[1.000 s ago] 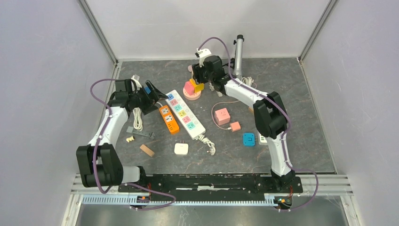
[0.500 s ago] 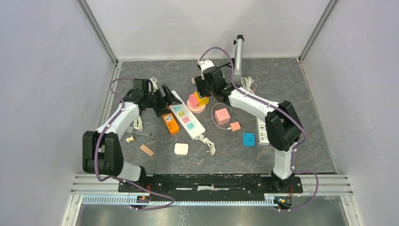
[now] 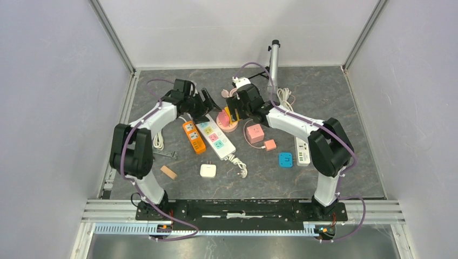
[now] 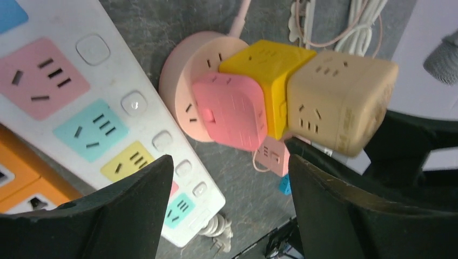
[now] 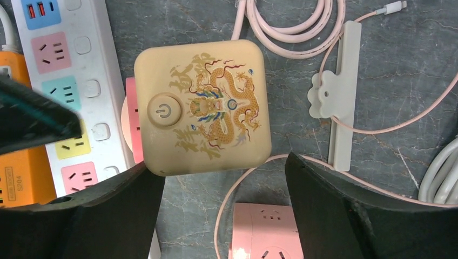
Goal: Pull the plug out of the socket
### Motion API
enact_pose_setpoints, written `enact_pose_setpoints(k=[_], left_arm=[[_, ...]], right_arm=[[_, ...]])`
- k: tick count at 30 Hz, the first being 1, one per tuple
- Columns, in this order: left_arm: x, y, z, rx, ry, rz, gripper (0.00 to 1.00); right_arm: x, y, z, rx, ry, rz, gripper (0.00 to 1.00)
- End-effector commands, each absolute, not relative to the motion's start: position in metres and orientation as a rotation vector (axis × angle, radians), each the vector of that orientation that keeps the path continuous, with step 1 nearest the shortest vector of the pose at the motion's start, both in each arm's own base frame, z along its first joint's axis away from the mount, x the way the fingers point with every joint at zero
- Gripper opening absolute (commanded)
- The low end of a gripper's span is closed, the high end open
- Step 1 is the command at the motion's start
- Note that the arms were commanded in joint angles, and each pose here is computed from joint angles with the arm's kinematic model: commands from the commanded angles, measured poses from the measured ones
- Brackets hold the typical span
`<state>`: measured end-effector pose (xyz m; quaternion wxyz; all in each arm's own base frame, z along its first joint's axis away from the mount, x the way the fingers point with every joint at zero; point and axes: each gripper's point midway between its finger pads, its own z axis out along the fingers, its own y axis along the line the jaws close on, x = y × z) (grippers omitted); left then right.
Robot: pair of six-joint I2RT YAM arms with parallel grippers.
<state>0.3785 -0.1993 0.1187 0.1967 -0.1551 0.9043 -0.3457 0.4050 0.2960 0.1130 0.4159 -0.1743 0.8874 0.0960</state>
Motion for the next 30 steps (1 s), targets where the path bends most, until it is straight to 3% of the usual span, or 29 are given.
enact_pose_setpoints(k=[1, 14, 19, 30], left_arm=[[0.399, -0.203, 0.111, -0.524, 2.548, -0.830, 0.83], [0.418, -0.222, 0.085, -0.485, 2.577, -0.762, 0.73], [0.398, -0.206, 0.068, -0.466, 2.637, -0.635, 0.57], [0.366, -0.181, 0.061, -0.401, 2.664, -0.515, 0.47]], right_arm=[[0.415, 0.305, 0.144, -0.427, 2.143, 0.289, 0.84], [0.416, 0.312, 0.144, -0.430, 2.137, 0.320, 0.81], [0.419, 0.313, 0.135, -0.436, 2.167, 0.303, 0.77], [0.424, 0.306, 0.122, -0.424, 2.179, 0.238, 0.75]])
